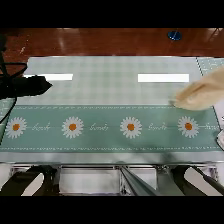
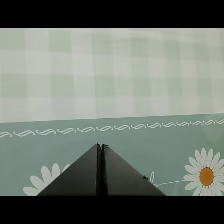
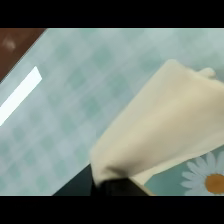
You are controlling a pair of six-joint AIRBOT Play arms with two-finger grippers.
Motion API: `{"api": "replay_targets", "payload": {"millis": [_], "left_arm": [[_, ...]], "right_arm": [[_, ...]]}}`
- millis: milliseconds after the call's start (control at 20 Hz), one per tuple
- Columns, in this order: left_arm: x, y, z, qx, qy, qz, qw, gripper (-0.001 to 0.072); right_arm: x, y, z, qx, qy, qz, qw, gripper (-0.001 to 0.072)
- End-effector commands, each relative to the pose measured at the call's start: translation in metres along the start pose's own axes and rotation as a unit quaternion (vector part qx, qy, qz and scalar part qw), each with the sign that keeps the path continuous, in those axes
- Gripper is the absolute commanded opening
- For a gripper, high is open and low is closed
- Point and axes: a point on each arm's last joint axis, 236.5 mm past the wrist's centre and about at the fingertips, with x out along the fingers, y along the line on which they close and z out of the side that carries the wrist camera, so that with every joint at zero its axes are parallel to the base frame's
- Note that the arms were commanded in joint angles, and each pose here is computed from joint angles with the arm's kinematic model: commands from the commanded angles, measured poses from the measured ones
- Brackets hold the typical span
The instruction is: Fold the shirts.
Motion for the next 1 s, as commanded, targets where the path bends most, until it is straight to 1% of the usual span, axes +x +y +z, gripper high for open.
{"api": "replay_targets", "payload": {"millis": [0, 100, 150, 250, 300, 400, 450, 500, 550, 650, 750, 800, 850, 900, 950], "left_arm": [[0.0, 0.0, 0.001, 0.0, -0.001, 0.001, 1.0, 0.0017], [0.0, 0.0, 0.001, 0.0, -0.002, 0.0, 1.0, 0.0017], [0.0, 0.0, 0.001, 0.0, -0.002, 0.001, 1.0, 0.0017], [0.001, 0.001, 0.001, 0.0, -0.001, 0.001, 1.0, 0.0017], [0.001, 0.001, 0.001, 0.0, -0.001, 0.001, 1.0, 0.0017], [0.002, 0.001, 0.0, -0.001, 0.001, 0.001, 1.0, 0.0017], [0.003, 0.002, 0.0, -0.001, 0.003, 0.001, 1.0, 0.0017], [0.004, 0.002, 0.0, -0.001, 0.004, 0.002, 1.0, 0.0017], [0.006, 0.003, -0.001, 0.003, 0.007, 0.002, 1.0, 0.0017], [0.012, 0.005, 0.0, 0.003, 0.009, 0.003, 1.0, 0.0017], [0.014, 0.007, 0.017, 0.023, -0.016, 0.006, 1.0, 0.0017], [0.01, 0.006, 0.034, 0.032, -0.034, 0.007, 0.999, 0.0017], [0.004, 0.003, 0.053, 0.035, -0.052, 0.006, 0.998, 0.0017], [-0.005, -0.003, 0.077, 0.041, -0.073, 0.004, 0.996, 0.0017], [-0.013, -0.01, 0.101, 0.049, -0.093, 0.001, 0.994, 0.0017]], "right_arm": [[-0.017, -0.104, -0.04, 0.114, -0.014, -0.097, 0.989, 0.0025], [-0.031, -0.172, -0.093, 0.176, 0.029, -0.191, 0.965, 0.0025], [-0.04, -0.201, -0.119, 0.192, 0.05, -0.237, 0.951, 0.0025], [-0.058, -0.246, -0.163, 0.231, 0.063, -0.319, 0.917, 0.0026], [-0.058, -0.251, -0.175, 0.227, 0.069, -0.33, 0.914, 0.0027], [-0.05, -0.258, -0.205, 0.194, 0.144, -0.351, 0.905, 0.0028], [-0.052, -0.265, -0.215, 0.172, 0.182, -0.374, 0.893, 0.0158], [-0.05, -0.265, -0.217, 0.137, 0.212, -0.383, 0.889, 0.0421], [-0.047, -0.264, -0.215, 0.104, 0.236, -0.384, 0.887, 0.0416], [-0.043, -0.263, -0.207, 0.07, 0.26, -0.396, 0.878, 0.0415], [-0.036, -0.253, -0.183, 0.052, 0.254, -0.385, 0.886, 0.0401], [-0.028, -0.238, -0.162, 0.039, 0.244, -0.363, 0.898, 0.0341], [-0.015, -0.213, -0.138, 0.021, 0.228, -0.323, 0.918, 0.0162], [0.0, -0.18, -0.113, -0.006, 0.209, -0.27, 0.94, 0.0024], [0.02, -0.132, -0.084, -0.042, 0.178, -0.202, 0.962, 0.0027]]}}
